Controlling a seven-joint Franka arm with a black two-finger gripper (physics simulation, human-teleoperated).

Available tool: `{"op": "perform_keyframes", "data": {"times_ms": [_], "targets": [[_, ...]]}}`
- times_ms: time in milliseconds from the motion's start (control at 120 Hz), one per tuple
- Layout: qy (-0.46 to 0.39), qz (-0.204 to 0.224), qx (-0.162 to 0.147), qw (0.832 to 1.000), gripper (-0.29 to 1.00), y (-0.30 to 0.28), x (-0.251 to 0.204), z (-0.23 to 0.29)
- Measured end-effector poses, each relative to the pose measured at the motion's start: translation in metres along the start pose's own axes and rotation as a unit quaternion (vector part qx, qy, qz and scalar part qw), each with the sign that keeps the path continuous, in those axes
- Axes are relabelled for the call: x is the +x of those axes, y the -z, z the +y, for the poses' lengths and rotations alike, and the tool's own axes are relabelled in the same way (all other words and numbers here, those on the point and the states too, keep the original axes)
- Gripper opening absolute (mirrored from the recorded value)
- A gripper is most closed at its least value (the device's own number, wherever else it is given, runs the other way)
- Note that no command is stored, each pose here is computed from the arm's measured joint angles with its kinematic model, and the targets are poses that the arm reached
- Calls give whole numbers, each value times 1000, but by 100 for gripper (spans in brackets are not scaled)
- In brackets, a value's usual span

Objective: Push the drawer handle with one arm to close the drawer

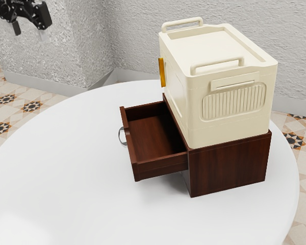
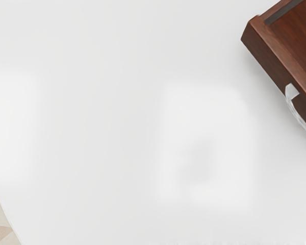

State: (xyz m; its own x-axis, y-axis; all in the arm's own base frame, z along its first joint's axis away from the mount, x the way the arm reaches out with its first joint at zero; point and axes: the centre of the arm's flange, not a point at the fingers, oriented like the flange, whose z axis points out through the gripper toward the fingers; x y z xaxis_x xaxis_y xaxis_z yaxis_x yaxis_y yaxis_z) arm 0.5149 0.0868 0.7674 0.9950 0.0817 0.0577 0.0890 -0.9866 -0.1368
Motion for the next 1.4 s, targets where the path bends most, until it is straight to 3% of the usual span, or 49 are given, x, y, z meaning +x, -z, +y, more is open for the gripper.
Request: {"op": "perform_keyframes", "data": {"times_ms": [150, 333, 433, 550, 642, 783, 925, 1058, 1400], "targets": [[-7, -16, 1, 1000, 70, -15, 8, 5], [-43, -41, -8, 998, 70, -53, 37, 58], [-45, -58, -16, 997, 44, -72, 41, 67], [-56, -106, -19, 993, 18, -118, 42, 86], [-68, -135, -19, 988, 7, -158, 42, 99], [-89, -146, -22, 985, -2, -214, 40, 114], [-110, -130, -26, 985, -5, -273, 42, 117], [-131, -81, -31, 988, -7, -311, 50, 117], [-211, 17, -26, 977, -8, -360, 86, 146]]}}
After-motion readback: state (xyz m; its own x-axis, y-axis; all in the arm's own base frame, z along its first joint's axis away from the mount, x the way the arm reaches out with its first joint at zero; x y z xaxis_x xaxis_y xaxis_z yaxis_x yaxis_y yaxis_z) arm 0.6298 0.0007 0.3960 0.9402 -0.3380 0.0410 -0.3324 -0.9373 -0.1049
